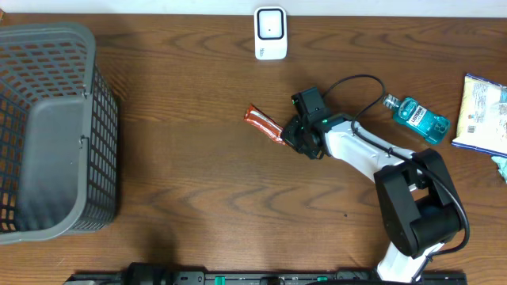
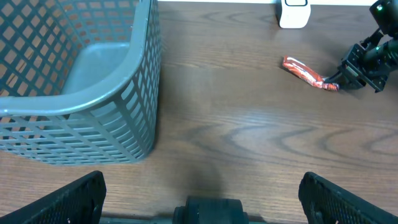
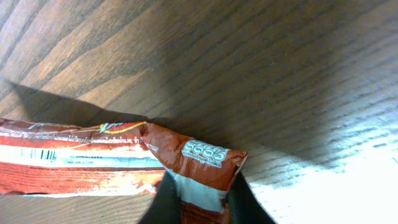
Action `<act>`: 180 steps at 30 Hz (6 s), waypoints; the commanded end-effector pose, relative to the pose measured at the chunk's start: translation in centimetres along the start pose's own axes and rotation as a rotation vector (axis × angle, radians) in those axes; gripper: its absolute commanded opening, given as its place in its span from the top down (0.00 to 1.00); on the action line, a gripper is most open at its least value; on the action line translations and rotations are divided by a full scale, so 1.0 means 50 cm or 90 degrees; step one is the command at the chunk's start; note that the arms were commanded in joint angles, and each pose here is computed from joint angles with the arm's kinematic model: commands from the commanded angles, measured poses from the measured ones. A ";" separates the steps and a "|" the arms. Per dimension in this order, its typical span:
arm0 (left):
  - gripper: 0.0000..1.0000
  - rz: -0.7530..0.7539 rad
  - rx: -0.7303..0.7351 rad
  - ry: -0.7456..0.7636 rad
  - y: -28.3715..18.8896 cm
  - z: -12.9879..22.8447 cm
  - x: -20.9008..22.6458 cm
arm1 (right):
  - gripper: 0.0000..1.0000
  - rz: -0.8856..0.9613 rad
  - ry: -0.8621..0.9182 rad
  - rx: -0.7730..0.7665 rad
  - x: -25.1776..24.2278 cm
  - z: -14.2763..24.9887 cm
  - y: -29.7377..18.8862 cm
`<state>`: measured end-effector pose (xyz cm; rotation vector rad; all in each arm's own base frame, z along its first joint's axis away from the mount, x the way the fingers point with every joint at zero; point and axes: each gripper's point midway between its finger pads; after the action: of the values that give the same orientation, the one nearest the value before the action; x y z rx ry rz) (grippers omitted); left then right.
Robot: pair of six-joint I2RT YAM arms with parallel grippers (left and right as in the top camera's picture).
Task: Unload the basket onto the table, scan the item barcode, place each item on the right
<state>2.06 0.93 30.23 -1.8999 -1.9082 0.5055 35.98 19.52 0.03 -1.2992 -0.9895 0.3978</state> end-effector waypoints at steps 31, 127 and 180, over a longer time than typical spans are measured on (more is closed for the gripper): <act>0.00 -0.007 0.052 0.001 0.000 0.037 0.002 | 0.99 -0.297 -0.756 -0.132 0.116 0.071 -0.371; 0.01 -0.007 0.052 0.001 0.001 0.037 0.002 | 0.99 0.410 -1.235 -0.802 0.516 -0.297 -0.066; 0.01 -0.007 0.052 0.001 0.001 0.037 0.002 | 0.41 0.325 -0.210 -0.476 -0.326 -0.754 -0.408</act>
<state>2.08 0.93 30.21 -1.8991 -1.9075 0.5064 51.78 -20.47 15.22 -2.2358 -1.2216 0.9822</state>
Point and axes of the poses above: each gripper's point midway between its finger pads, its own y axis out along the fingers, its own x axis along the line the jaws close on, z = x × y, and after that the axes turned 2 degrees about y, right-handed
